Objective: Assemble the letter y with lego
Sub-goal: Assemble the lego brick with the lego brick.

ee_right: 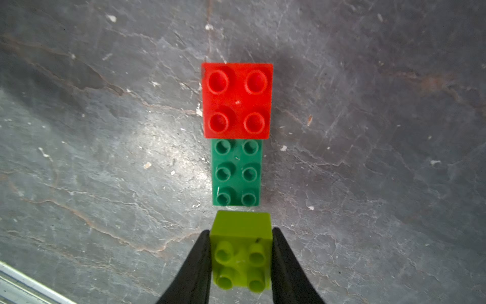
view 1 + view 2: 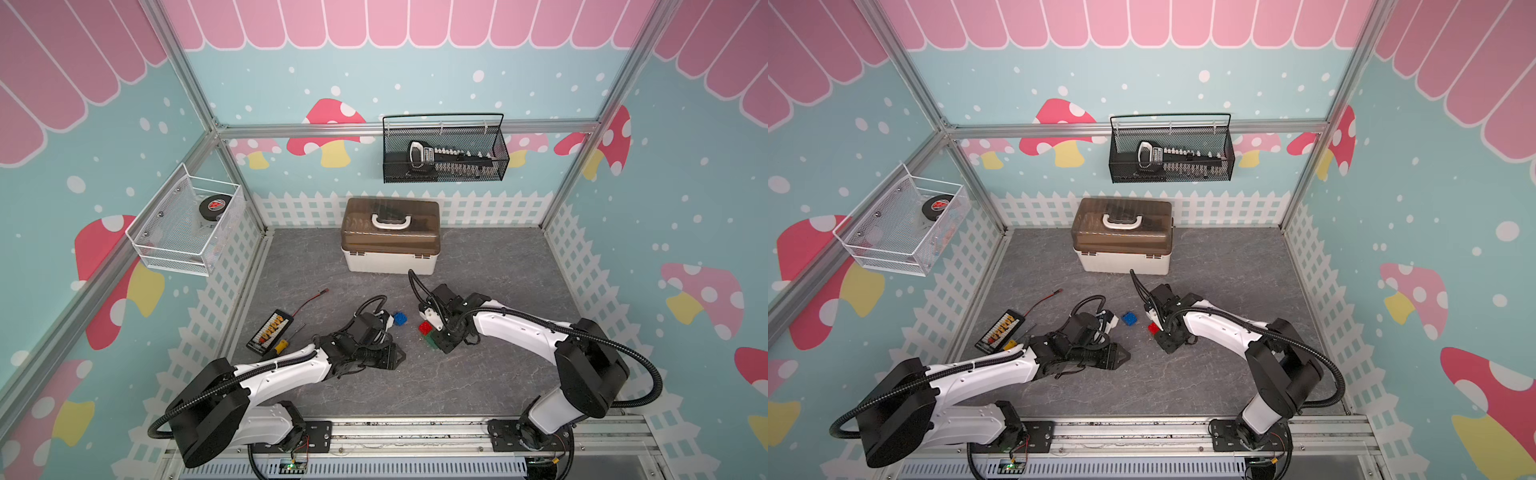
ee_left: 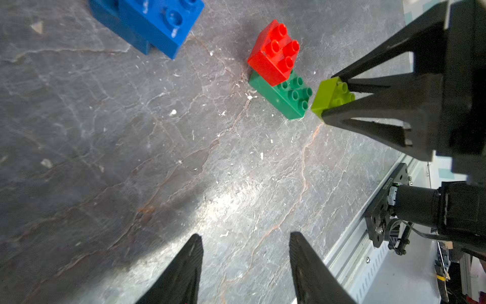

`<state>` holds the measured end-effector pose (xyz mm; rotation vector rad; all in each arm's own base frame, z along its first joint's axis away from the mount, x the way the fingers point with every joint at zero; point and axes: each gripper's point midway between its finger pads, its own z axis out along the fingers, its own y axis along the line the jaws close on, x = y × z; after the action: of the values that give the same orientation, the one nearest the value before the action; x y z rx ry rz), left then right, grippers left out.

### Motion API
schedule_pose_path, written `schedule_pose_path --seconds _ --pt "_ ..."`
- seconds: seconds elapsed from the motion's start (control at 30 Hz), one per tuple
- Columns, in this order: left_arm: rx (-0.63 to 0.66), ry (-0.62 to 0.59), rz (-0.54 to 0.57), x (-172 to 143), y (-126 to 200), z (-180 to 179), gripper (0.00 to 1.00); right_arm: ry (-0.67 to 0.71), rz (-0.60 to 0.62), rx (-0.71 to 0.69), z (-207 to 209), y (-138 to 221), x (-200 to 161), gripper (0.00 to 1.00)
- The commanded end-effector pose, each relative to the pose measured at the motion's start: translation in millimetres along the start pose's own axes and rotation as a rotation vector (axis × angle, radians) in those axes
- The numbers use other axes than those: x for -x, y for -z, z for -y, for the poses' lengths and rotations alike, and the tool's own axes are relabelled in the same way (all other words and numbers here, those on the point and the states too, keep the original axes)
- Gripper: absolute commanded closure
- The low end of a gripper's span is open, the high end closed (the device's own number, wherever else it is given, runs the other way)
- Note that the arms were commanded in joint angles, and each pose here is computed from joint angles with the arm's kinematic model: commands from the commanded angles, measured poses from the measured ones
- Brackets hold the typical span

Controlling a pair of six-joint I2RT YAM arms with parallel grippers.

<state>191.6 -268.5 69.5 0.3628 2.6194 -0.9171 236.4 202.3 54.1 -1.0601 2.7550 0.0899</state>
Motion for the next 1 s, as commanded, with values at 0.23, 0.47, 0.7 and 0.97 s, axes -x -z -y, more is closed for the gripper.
schedule_pose_path --seconds 0.23,0.47,0.7,0.97 --pt "-0.026 -0.033 0.021 5.2 1.4 8.1 0.45 0.005 0.022 0.07 -4.9 -7.8 5.4 0.65" --pt "-0.02 -0.028 0.014 3.9 -0.7 6.2 0.45 0.001 -0.001 0.07 -4.6 -14.9 2.0 0.65" --pt "-0.005 -0.023 0.013 2.2 -1.8 2.3 0.45 -0.005 -0.016 0.07 -4.1 -16.1 -2.6 0.65" --pt "0.005 -0.024 0.015 2.0 -1.6 0.2 0.45 -0.001 -0.054 0.074 -4.5 -21.2 -6.2 0.66"
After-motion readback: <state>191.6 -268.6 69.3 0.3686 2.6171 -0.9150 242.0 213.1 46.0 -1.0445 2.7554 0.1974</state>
